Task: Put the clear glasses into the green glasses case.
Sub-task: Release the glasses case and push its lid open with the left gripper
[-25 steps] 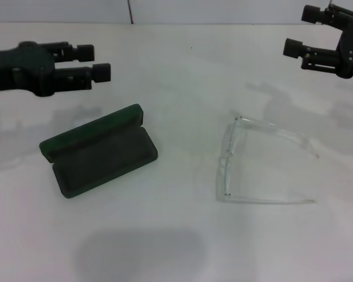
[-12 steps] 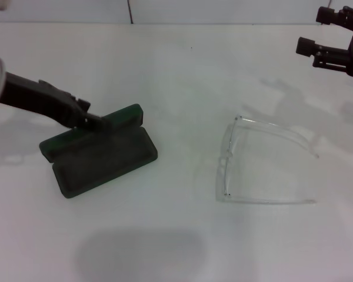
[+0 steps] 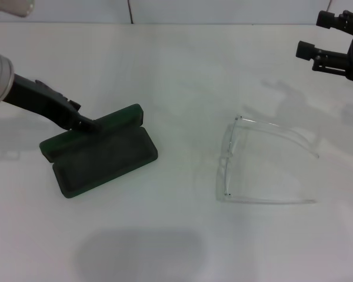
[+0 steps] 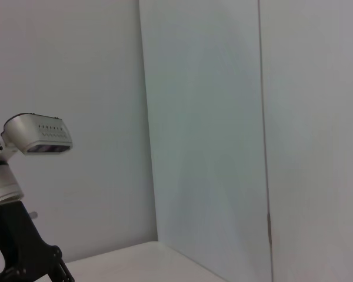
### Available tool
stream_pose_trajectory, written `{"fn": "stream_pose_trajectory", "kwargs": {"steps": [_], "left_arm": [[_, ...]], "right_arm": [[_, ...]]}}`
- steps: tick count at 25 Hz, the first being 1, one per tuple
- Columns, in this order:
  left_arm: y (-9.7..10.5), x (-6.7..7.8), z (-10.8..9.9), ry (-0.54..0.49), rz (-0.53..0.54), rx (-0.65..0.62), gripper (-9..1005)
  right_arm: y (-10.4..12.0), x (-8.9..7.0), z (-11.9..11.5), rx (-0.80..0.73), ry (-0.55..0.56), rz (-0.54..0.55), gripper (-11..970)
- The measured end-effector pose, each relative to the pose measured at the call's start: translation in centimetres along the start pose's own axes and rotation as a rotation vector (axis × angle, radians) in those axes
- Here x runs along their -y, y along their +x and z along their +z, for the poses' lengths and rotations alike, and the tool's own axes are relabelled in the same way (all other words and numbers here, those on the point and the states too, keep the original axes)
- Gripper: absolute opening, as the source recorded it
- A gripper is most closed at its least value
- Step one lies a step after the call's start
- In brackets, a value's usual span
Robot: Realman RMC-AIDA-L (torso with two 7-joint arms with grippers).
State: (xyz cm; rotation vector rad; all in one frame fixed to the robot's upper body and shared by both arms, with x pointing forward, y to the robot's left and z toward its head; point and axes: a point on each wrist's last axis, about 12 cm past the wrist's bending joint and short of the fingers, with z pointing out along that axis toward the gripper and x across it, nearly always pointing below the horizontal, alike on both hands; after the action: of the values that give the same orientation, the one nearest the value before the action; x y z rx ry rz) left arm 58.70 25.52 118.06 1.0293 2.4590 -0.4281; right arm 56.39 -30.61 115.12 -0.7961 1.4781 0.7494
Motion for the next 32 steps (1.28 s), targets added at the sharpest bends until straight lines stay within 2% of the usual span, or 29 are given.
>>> {"fn": "stream_pose_trajectory", "kwargs": {"steps": [11,21,26,32], "left_arm": [[-0.3,1.0,1.1,0.004,0.037,-0.066,696],[-0.4,1.0,1.8,0.019,0.033,-0.079,665],[-0.4,0.9,1.9,0.010,0.037,-0.073,480],[-0.4,0.9,2.0,-0.009,0.064,-0.086,394]], "right_arm": [[0.4,0.0,-0.2,0.002,0.005,0.005,844],[0.5,-0.2,-0.1,0.005,0.002,0.006,844],[0.7,-0.3,-0.4,0.004,0.004,0.012,844],[0.8,-0.4,-0.5,0.004,0.004,0.013,844]]}}
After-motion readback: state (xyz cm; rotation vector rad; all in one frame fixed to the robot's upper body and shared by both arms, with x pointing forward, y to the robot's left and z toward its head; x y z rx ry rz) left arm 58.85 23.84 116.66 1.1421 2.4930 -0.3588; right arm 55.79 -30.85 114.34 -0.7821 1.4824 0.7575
